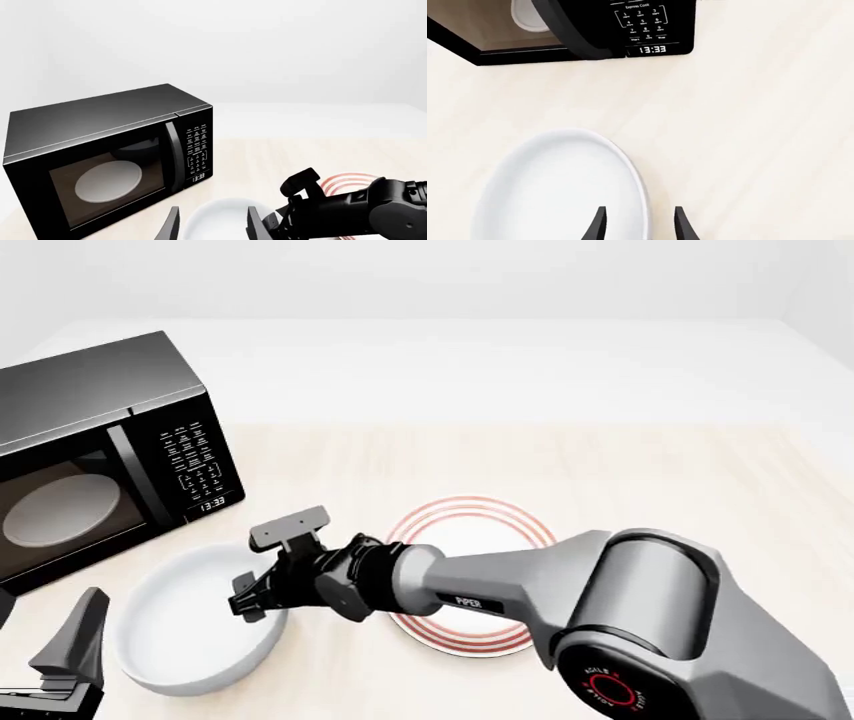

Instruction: Put the white bowl to the right of the plate.

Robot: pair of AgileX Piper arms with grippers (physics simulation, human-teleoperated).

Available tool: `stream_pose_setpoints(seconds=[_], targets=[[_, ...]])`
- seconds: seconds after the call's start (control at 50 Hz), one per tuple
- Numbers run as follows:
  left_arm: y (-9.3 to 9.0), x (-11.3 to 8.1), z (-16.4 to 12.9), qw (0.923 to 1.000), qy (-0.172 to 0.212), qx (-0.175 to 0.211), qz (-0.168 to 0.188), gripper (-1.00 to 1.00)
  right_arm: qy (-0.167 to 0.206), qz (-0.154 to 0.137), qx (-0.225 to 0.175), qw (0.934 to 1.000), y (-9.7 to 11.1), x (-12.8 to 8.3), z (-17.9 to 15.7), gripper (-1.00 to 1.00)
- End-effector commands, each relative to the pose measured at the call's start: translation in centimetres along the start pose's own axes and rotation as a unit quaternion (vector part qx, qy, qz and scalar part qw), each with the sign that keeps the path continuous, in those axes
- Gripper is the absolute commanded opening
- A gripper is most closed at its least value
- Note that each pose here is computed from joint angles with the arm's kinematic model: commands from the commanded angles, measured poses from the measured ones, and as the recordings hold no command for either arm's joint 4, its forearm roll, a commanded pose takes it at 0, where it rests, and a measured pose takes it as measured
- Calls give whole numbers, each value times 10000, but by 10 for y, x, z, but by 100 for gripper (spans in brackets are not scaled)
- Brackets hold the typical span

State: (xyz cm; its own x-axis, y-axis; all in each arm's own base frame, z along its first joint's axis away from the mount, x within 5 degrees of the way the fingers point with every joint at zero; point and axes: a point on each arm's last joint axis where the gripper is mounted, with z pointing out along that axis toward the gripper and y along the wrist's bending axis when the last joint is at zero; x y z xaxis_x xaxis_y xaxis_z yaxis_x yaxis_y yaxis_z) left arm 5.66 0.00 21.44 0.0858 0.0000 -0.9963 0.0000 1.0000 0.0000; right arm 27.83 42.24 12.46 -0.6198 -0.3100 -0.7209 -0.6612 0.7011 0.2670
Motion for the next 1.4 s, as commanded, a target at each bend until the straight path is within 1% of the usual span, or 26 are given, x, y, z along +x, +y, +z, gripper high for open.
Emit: stream_pose_setpoints(seconds=[0.02, 0.06, 0.08, 0.42, 0.6, 0.78, 0.92, 1.24, 1.4], targets=[[0, 0, 0, 10000, 0, 0, 0, 100, 200, -44, 53, 9998, -3, 16, 13, 100], [0, 0, 0, 10000, 0, 0, 0, 100, 226, -57, 50, 9997, -2, 18, 15, 100], [0, 0, 0, 10000, 0, 0, 0, 100, 230, -62, 53, 9997, -2, 18, 15, -100], [0, 0, 0, 10000, 0, 0, 0, 100, 182, -66, 102, 9998, -9, 11, 7, -100], [0, 0, 0, 10000, 0, 0, 0, 100, 13, -203, 123, 9997, -12, -9, -19, -100], [0, 0, 0, 10000, 0, 0, 0, 100, -127, -302, 121, 9994, -12, -23, -40, -100], [0, 0, 0, 10000, 0, 0, 0, 100, -220, -387, 126, 9989, -12, -32, -56, -100], [0, 0, 0, 10000, 0, 0, 0, 100, -438, -463, 132, 9979, -14, -45, -89, -100], [0, 0, 0, 10000, 0, 0, 0, 100, -604, -467, 205, 9969, -23, -53, -112, -100]])
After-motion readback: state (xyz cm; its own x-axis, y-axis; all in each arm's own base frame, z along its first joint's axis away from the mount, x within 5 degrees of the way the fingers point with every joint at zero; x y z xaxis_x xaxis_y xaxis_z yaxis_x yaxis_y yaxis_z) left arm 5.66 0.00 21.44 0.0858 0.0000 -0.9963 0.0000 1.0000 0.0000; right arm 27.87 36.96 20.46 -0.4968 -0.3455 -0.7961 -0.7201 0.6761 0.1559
